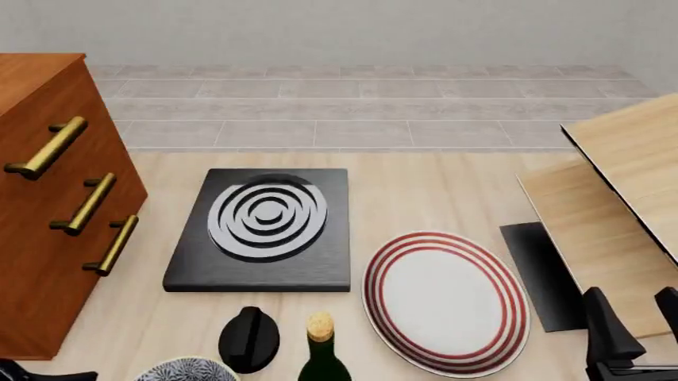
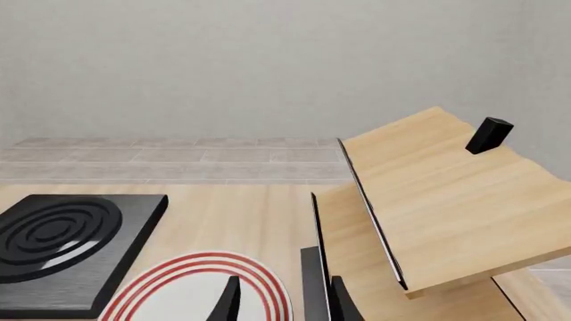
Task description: Put the bowl on the top of the cabinet.
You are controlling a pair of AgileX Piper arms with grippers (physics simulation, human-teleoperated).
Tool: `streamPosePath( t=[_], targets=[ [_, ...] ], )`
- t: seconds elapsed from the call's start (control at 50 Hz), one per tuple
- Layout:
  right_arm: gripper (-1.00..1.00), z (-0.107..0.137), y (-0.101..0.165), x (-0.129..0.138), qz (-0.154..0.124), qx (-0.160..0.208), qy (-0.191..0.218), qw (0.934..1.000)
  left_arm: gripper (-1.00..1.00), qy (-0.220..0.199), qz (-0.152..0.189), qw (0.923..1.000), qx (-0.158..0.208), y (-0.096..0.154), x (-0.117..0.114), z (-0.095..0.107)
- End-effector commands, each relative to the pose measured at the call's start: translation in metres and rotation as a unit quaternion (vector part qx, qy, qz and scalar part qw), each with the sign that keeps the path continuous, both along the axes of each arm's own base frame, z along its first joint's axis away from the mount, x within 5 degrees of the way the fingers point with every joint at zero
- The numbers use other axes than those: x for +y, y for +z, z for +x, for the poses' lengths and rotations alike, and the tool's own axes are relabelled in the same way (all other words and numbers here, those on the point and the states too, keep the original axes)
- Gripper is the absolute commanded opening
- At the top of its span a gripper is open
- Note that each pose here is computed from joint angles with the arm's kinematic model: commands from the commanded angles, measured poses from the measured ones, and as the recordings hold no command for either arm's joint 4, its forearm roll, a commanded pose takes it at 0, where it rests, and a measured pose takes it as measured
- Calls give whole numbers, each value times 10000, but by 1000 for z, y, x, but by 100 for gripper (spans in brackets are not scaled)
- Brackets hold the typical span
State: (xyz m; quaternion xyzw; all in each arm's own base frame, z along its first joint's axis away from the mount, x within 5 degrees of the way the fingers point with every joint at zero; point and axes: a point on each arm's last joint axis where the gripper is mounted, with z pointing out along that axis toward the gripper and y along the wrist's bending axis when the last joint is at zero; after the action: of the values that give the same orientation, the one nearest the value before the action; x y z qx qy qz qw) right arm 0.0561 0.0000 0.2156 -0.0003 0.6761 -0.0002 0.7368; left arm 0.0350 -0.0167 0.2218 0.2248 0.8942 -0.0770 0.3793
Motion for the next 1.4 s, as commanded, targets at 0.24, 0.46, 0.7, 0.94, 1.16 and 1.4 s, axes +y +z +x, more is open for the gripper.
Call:
streamPosePath(
  t=[0.24, 0.46, 0.7, 0.94, 1.16, 1.4],
  targets=[
    [100, 0, 0, 0, 0, 1, 0, 10000, 100, 183, 33, 9998, 55, -14, -2, 8],
    [100, 0, 0, 0, 1, 0, -1, 10000, 100, 247, 153, 9996, 25, -21, -2, 14],
    [100, 0, 0, 0, 0, 0, 0, 10000, 100, 278, 256, 9993, 8, -30, -3, 20],
    [100, 0, 0, 0, 1, 1, 0, 10000, 100, 308, 319, 9990, 11, -35, -3, 24],
    [100, 0, 0, 0, -1, 0, 0, 10000, 100, 281, 430, 9987, -5, -40, -3, 26],
    [100, 0, 0, 0, 0, 0, 0, 10000, 100, 223, 569, 9981, -30, -44, -2, 28]
  ],
)
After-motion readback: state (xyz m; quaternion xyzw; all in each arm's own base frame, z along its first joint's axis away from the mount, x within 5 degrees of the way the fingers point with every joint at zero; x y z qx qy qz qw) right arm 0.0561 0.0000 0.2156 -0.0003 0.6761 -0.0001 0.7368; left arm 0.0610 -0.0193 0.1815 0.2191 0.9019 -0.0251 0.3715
